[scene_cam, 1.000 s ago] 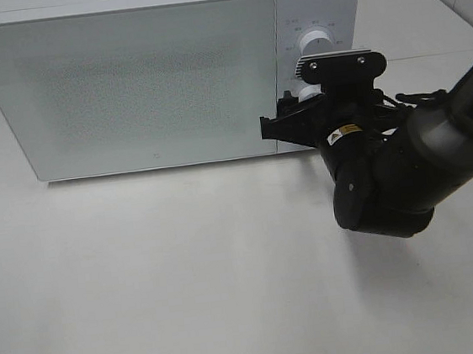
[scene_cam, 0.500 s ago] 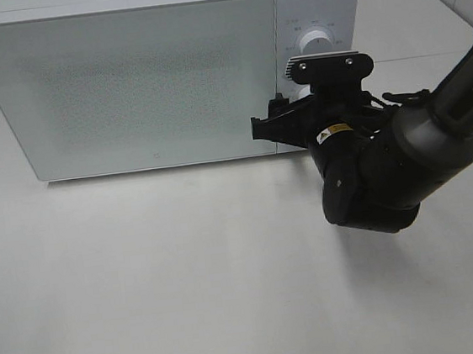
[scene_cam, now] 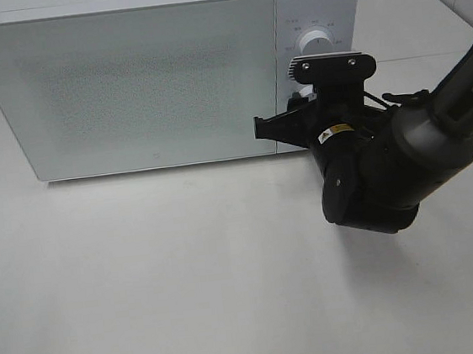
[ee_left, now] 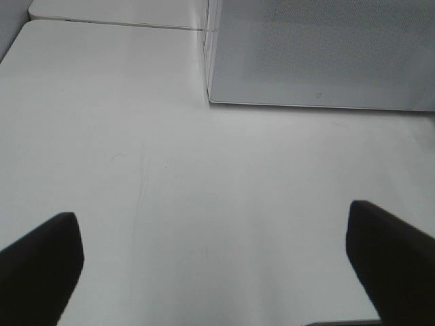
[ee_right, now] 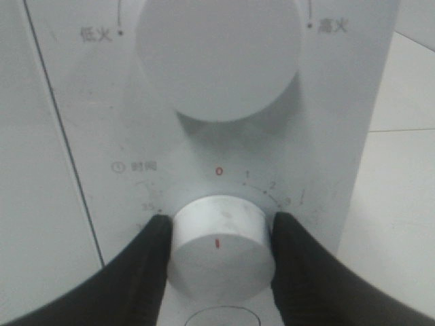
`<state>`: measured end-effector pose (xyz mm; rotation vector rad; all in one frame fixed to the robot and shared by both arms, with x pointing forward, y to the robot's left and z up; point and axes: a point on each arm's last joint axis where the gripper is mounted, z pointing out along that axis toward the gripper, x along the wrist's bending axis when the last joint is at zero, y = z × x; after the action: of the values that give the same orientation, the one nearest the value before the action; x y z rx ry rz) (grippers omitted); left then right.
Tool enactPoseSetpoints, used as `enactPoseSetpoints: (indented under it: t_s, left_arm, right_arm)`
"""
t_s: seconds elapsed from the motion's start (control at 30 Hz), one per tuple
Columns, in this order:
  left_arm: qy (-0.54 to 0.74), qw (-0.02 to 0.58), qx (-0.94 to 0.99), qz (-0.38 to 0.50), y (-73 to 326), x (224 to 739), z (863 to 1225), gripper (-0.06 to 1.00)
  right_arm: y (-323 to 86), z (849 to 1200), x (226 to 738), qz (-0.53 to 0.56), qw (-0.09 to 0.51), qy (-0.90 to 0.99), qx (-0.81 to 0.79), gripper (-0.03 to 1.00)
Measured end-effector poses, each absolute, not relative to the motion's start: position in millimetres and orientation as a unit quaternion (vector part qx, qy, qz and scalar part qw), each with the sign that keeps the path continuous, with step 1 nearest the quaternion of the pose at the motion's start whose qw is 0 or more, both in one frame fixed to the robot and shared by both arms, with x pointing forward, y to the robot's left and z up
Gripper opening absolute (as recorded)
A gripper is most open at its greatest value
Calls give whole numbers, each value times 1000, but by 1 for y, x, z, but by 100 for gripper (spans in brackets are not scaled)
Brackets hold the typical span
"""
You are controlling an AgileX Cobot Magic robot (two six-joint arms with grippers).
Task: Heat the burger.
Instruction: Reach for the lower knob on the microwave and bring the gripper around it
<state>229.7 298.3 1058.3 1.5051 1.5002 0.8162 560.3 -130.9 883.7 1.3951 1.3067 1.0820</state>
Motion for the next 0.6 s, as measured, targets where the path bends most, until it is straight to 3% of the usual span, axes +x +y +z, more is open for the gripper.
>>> enactPoseSetpoints:
  t_s: [0.4,0.6]
  left_arm:
    - [598,419,600,326,298,230,1058,99]
    - [598,419,600,326,298,230,1058,99]
  right_arm:
    - [-131,884,560,444,450,523,572,43]
    - [-130,884,560,491,400,464,620,43]
